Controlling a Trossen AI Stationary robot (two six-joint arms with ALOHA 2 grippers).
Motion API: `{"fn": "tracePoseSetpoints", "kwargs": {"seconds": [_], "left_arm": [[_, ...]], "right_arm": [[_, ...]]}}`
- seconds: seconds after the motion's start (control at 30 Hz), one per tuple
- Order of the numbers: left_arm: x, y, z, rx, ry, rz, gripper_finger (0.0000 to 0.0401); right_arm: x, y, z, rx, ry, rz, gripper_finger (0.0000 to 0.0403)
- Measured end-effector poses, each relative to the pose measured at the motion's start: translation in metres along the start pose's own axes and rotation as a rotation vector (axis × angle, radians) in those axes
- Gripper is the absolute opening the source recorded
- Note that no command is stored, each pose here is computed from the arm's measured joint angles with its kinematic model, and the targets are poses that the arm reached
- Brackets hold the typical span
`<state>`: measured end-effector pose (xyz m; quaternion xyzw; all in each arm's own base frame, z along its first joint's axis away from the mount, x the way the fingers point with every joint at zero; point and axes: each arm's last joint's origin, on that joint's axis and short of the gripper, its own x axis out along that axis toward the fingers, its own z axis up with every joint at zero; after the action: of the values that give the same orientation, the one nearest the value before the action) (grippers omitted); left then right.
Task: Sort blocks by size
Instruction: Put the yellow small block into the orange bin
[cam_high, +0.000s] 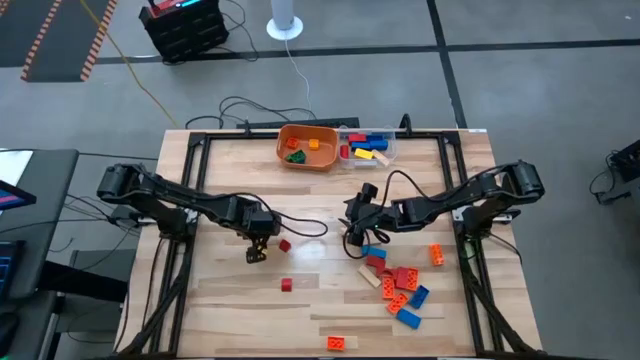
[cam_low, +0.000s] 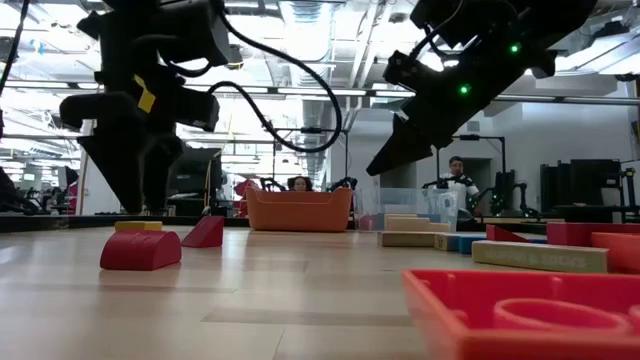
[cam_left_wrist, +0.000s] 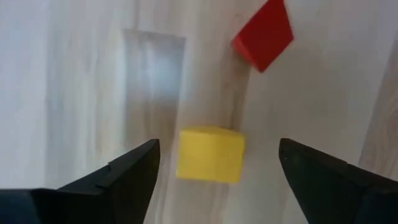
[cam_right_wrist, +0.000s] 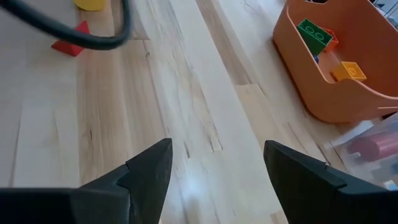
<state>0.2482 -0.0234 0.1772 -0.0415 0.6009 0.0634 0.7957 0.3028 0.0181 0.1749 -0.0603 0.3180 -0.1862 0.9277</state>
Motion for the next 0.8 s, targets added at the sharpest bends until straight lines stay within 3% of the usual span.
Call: {"fn": "tracePoseSetpoints", "kwargs": {"seconds": [0.43,0.6,0.8], "left_arm": [[0.020,-0.001,-0.015,0.116,-0.036,0.010,0.0321],[0.024,-0.004,-0.018,0.146,-0.062,0.048,0.0272],[0.023,-0.002,-0.019,0.134,-0.083,0.170,0.0177]], "right_arm": [[0.001,-0.002,0.000,0.007,-0.001,-0.005,0.0286],[0.001,-0.002,0.000,0.006,-0.001,-0.005,0.0286],[0.001,-0.002,0.000,0.007,-0.002,-0.005,0.0286]]}}
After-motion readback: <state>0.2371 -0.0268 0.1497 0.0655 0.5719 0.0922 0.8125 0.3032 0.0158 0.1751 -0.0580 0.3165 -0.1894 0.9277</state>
